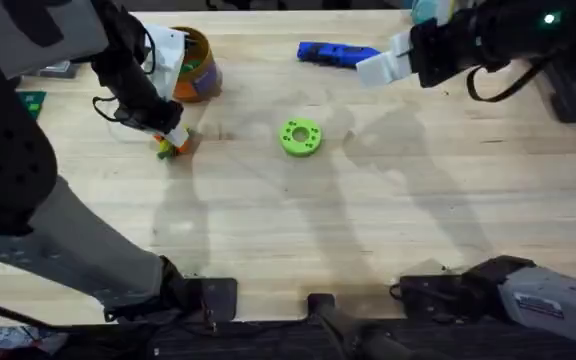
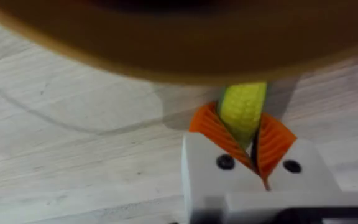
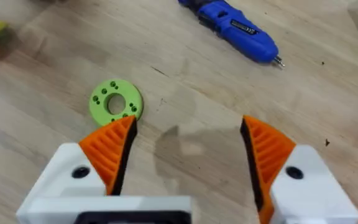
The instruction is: Pick up the gripper from the table and insert it into the empty holder that is missing its gripper. Then pick up a screw, insert it into the mounting hole, and use the screwdriver to tighten it. Finally, clean up the table by picking up the vegetable and placing it into the bucket.
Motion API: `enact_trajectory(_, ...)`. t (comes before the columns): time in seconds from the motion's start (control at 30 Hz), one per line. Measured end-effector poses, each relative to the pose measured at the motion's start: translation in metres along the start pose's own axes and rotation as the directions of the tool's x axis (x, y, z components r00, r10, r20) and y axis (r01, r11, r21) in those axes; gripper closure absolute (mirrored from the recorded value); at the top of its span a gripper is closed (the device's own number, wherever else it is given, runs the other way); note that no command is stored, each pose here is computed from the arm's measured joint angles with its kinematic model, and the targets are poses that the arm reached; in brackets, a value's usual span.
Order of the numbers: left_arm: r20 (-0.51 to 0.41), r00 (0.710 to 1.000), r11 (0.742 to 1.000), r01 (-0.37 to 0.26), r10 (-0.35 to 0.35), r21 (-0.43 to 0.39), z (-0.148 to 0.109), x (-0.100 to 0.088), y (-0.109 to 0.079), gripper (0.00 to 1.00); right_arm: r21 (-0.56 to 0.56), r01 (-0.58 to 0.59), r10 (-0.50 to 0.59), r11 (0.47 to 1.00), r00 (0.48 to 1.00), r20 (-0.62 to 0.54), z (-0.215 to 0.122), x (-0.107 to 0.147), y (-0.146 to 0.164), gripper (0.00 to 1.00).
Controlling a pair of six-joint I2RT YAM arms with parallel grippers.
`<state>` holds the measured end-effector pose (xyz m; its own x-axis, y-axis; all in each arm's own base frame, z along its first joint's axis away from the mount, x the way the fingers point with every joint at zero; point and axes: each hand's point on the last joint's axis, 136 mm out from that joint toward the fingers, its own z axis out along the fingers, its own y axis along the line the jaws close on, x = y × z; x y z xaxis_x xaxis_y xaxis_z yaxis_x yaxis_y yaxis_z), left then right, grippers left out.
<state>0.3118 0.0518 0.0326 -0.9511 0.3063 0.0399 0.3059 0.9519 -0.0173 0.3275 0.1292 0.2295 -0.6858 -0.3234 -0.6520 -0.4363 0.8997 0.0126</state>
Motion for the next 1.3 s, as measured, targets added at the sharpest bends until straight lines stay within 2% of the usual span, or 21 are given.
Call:
enact_trajectory(0.17,-0.015,1.000,0.999,0.008,-0.008,0.048,-0.004,0.004,-0.009,0.968,0.000,0.000,0.000,1.000,1.000,0.000,0.000,0.000,0.000,0.007)
enact_trajectory(0.27,-0.003,1.000,0.997,0.010,-0.010,0.077,-0.017,0.002,-0.014,0.967,0.000,0.000,0.000,1.000,1.000,0.000,0.000,0.000,0.000,0.007)
enact_trajectory(0.37,0.053,0.999,0.997,0.007,-0.011,0.073,-0.045,-0.007,-0.014,0.968,0.000,0.000,0.000,1.000,1.000,0.000,0.000,0.000,0.000,0.007)
enact_trajectory(0.47,0.171,0.985,0.999,0.000,-0.005,0.032,-0.088,-0.023,-0.009,0.968,0.000,0.000,0.000,1.000,1.000,0.000,0.000,0.000,0.000,0.006)
enact_trajectory(0.57,0.318,0.948,1.000,-0.006,0.012,-0.019,-0.133,-0.040,-0.005,0.968,0.000,0.000,0.000,1.000,1.000,0.000,0.000,0.000,0.000,0.007)
enact_trajectory(0.67,0.491,0.871,0.997,0.011,0.028,-0.077,-0.176,-0.065,0.002,0.968,0.000,0.000,0.000,1.000,1.000,0.000,0.000,0.000,0.000,0.006)
enact_trajectory(0.7,0.531,0.847,0.996,0.022,0.028,-0.087,-0.185,-0.072,0.005,0.968,0.000,0.000,0.000,1.000,1.000,0.000,0.000,0.000,0.000,0.005)
enact_trajectory(0.77,0.576,0.817,0.995,0.042,0.019,-0.092,-0.195,-0.081,0.008,0.968,0.000,0.000,0.000,1.000,1.000,0.000,0.000,0.000,0.000,0.005)
enact_trajectory(0.83,0.599,0.801,0.995,0.061,0.002,-0.085,-0.196,-0.090,0.011,0.968,0.000,0.000,0.000,1.000,1.000,0.000,0.000,0.000,0.000,0.005)
enact_trajectory(0.93,0.602,0.798,0.995,0.084,-0.032,-0.058,-0.185,-0.103,0.017,0.968,0.000,0.000,0.000,1.000,1.000,0.000,0.000,0.000,0.000,0.005)
enact_trajectory(1.13,0.574,0.814,0.993,0.117,-0.090,-0.009,-0.147,-0.127,0.028,0.968,0.000,0.000,0.000,1.000,1.000,0.000,0.000,0.000,0.000,0.006)
enact_trajectory(1.17,0.555,0.825,0.993,0.121,-0.106,0.009,-0.130,-0.133,0.030,0.968,0.000,0.000,0.000,1.000,1.000,0.000,0.000,0.000,0.000,0.007)
enact_trajectory(1.3,0.541,0.833,0.992,0.124,-0.117,0.023,-0.119,-0.136,0.030,0.965,0.000,0.000,0.000,1.000,1.000,0.001,0.000,0.000,0.000,0.005)
